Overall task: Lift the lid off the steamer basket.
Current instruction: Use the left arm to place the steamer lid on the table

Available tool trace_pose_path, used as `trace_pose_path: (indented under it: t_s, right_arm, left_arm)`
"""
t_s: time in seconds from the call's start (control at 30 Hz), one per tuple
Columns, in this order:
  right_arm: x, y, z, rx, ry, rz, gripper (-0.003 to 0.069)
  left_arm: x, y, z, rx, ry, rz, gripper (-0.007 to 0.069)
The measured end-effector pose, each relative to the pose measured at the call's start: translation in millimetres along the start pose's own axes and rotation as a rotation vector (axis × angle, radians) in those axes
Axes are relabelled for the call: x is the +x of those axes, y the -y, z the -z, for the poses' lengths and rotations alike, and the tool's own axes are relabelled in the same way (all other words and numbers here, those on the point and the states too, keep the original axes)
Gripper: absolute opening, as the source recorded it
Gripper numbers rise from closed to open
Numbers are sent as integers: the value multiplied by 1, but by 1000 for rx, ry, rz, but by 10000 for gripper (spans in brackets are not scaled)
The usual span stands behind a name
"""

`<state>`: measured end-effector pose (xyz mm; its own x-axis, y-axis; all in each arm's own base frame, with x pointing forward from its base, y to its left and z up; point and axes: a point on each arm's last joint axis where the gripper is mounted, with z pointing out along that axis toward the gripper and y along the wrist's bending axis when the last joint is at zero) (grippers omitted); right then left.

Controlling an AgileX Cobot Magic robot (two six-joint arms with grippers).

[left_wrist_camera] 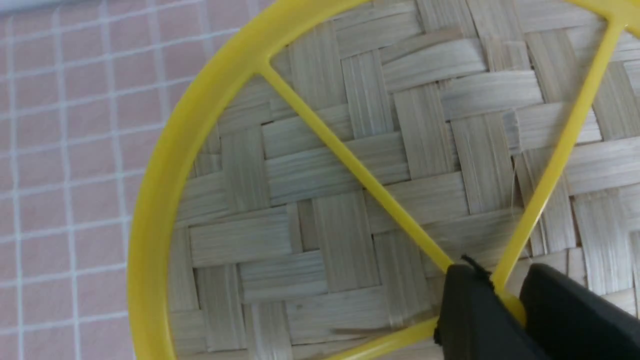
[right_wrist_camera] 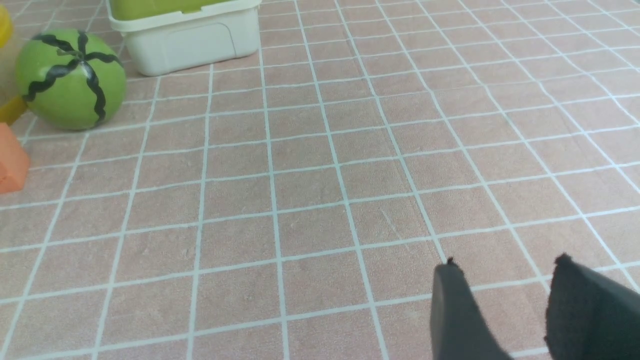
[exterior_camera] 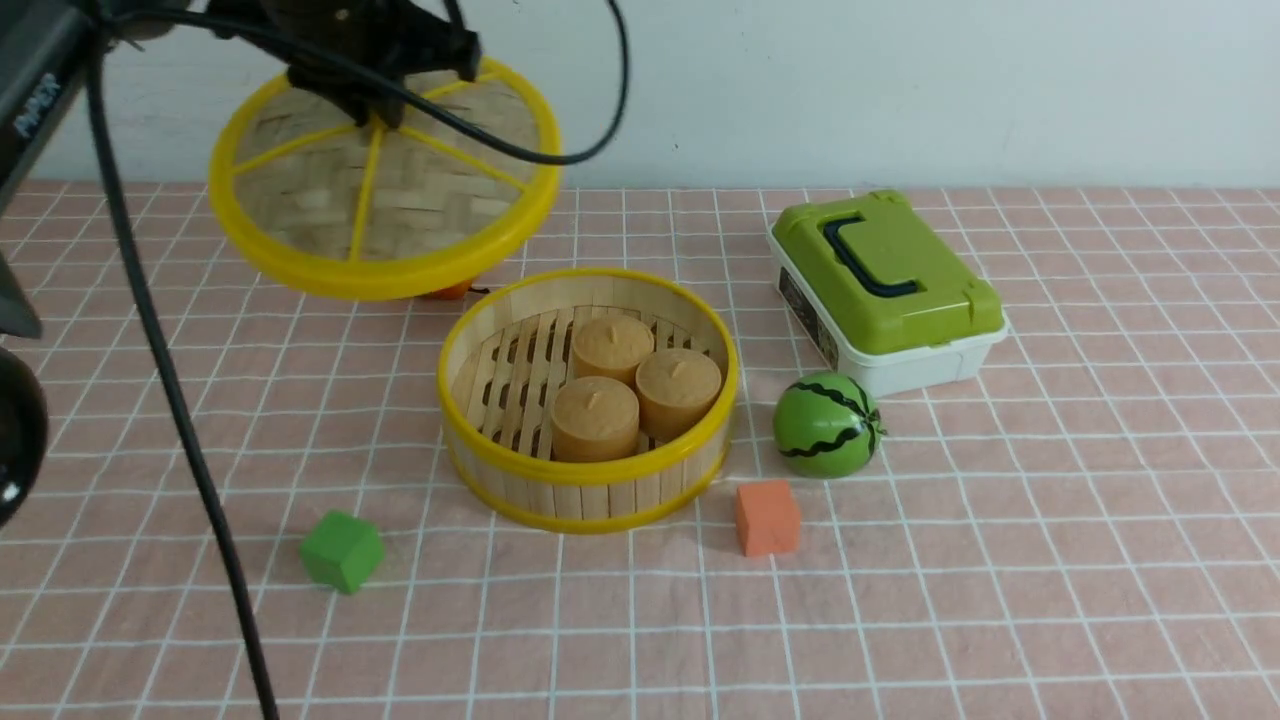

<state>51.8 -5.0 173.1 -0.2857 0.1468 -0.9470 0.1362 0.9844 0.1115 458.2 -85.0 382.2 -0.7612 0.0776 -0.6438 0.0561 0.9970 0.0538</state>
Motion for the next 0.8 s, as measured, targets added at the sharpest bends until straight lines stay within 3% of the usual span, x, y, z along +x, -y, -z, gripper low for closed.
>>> trace_pose_path:
  t_s: [0.1,0.33,0.53,0.8]
  right_arm:
    - [0,0,0,0,0,0,242]
    - [0,0,0,0,0,0,242]
    - [0,0,0,0,0,0,242]
    - [0,0,0,0,0,0,242]
  left_arm:
    - [14,-28,-22,-17,-94,59,104]
    - [63,-41,-84,-65,-322,47,104]
    - [82,-48,-118,-147,-338,62,104]
    - [83,-51,-118,-172,-344,48,104]
